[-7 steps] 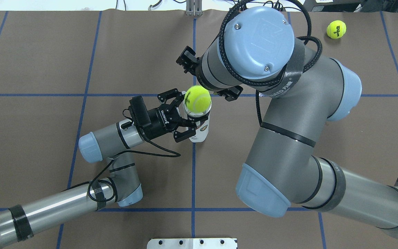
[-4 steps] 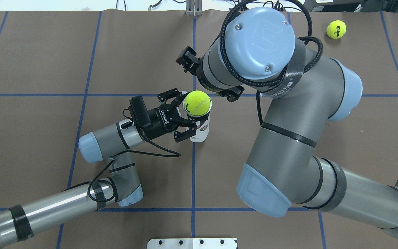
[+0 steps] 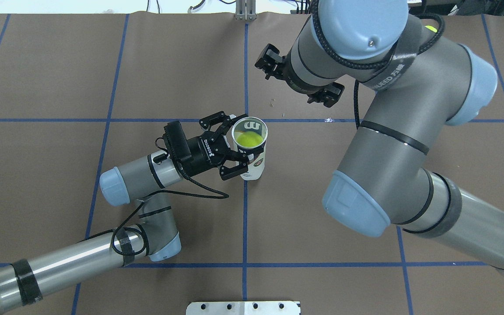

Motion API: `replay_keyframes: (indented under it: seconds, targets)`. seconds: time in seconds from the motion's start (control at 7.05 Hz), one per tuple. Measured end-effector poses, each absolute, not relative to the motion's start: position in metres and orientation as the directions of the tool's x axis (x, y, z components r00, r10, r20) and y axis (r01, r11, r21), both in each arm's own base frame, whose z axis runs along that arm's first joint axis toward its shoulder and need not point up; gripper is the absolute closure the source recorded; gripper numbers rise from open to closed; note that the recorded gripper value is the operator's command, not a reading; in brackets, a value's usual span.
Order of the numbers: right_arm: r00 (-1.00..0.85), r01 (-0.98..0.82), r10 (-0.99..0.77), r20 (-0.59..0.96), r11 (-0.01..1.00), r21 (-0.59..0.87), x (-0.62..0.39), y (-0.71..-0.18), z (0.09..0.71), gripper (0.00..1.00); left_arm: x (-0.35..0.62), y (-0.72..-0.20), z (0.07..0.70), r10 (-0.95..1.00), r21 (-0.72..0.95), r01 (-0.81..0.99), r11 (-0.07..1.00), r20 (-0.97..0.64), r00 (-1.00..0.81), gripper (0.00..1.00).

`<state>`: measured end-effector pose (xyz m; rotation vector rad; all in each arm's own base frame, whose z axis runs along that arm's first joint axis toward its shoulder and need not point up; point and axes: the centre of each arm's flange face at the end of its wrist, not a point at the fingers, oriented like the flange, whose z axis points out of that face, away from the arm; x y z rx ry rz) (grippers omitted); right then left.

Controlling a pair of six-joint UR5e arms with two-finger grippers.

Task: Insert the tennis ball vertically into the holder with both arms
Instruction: 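Move the right gripper to the farther yellow tennis ball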

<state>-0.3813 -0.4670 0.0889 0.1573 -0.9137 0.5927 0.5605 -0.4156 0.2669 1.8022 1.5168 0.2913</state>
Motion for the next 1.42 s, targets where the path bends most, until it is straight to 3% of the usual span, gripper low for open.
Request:
replay_keyframes:
  seconds: [0.57,1.42]
  targets:
    - [0.585,-0.457,0.314,0.747,0.889,-0.016,-0.328,-0.507,0.148,0.01,0.561,-0.414,0.267,0.921,0.661,0.751,-0.015,-0.284,0.268,0.02]
    - [0.759,-0.195,0.025,0.65,0.962,0.191,-0.205,-0.603,0.419,0.01,0.561,-0.413,0.267,0.921,0.658,0.753,-0.015,-0.283,0.266,0.02]
